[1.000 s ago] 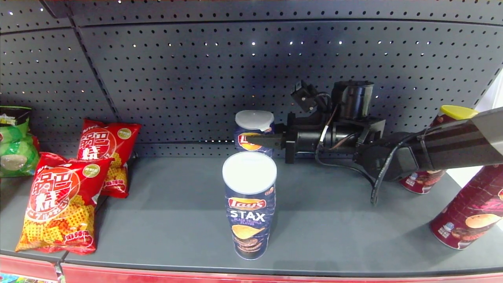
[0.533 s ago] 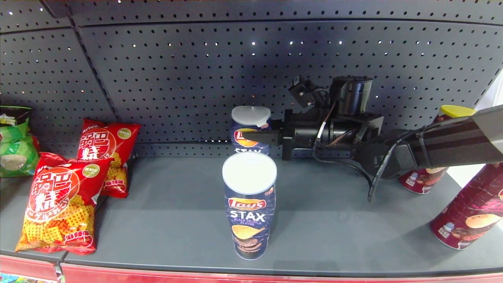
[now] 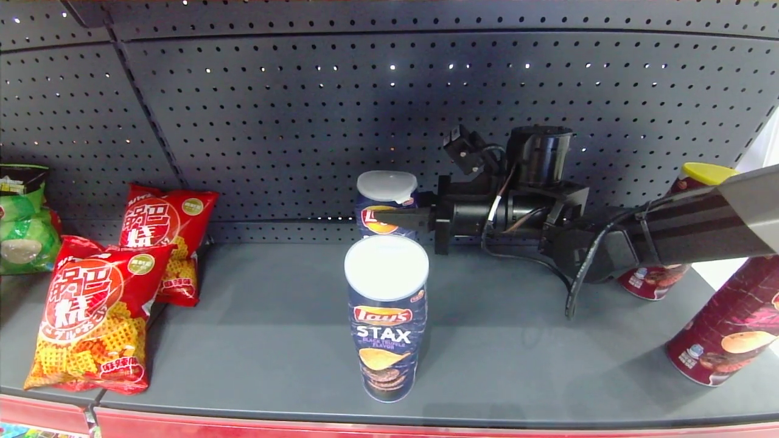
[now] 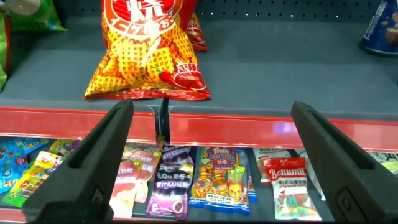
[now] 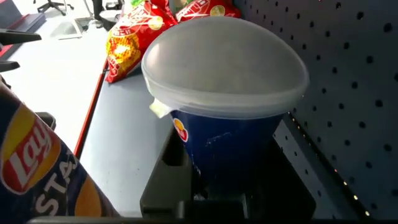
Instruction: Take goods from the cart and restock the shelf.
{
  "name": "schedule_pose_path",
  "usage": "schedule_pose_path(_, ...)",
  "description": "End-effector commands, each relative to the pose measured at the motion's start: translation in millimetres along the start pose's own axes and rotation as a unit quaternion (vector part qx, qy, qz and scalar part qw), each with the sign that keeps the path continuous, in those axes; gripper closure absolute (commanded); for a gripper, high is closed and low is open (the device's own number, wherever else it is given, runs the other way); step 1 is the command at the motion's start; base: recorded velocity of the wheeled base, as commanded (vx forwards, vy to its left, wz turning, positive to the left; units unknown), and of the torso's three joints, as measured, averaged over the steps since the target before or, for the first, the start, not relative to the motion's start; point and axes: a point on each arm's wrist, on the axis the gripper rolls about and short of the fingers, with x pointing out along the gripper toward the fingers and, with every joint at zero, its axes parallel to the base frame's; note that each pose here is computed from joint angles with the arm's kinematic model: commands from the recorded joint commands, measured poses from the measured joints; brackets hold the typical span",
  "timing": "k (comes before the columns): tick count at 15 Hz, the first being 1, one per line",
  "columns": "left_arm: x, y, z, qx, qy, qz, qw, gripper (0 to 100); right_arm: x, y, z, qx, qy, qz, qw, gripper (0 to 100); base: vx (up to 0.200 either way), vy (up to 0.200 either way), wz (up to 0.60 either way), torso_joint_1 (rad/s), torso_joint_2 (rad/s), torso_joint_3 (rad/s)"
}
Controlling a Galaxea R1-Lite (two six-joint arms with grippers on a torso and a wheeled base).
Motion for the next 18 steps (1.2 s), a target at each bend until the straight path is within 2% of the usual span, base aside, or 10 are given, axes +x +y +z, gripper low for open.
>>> schedule_pose_path(1,0.1,0.0,0.0,0.000,0.001,0.000,1.0000,0,1.1,0.6,-7.8,0.007,0.007,0.002,1.000,100,0.000,0.000,0.00,0.000,0.00,0.000)
schedule_pose_path(4,0.1,0.0,0.0,0.000,0.001,0.000,1.0000,0,1.5,1.5,-15.0,0.008,0.009,0.002,1.000,100,0.000,0.000,0.00,0.000,0.00,0.000)
schedule_pose_path(5,0.1,0.0,0.0,0.000,0.001,0.000,1.0000,0,0.3,2.6,-19.5,0.013,0.013,0.002,1.000,0,0.000,0.000,0.00,0.000,0.00,0.000)
schedule_pose_path(12,0.1,0.0,0.0,0.000,0.001,0.000,1.0000,0,-11.3,-0.2,-21.3,0.017,0.018,-0.009,1.000,0,0.000,0.000,0.00,0.000,0.00,0.000)
schedule_pose_path(18,0.1,0.0,0.0,0.000,0.001,0.000,1.0000,0,-61.5,7.0,-23.0,0.032,0.032,-0.045,0.998,0,0.000,0.000,0.00,0.000,0.00,0.000)
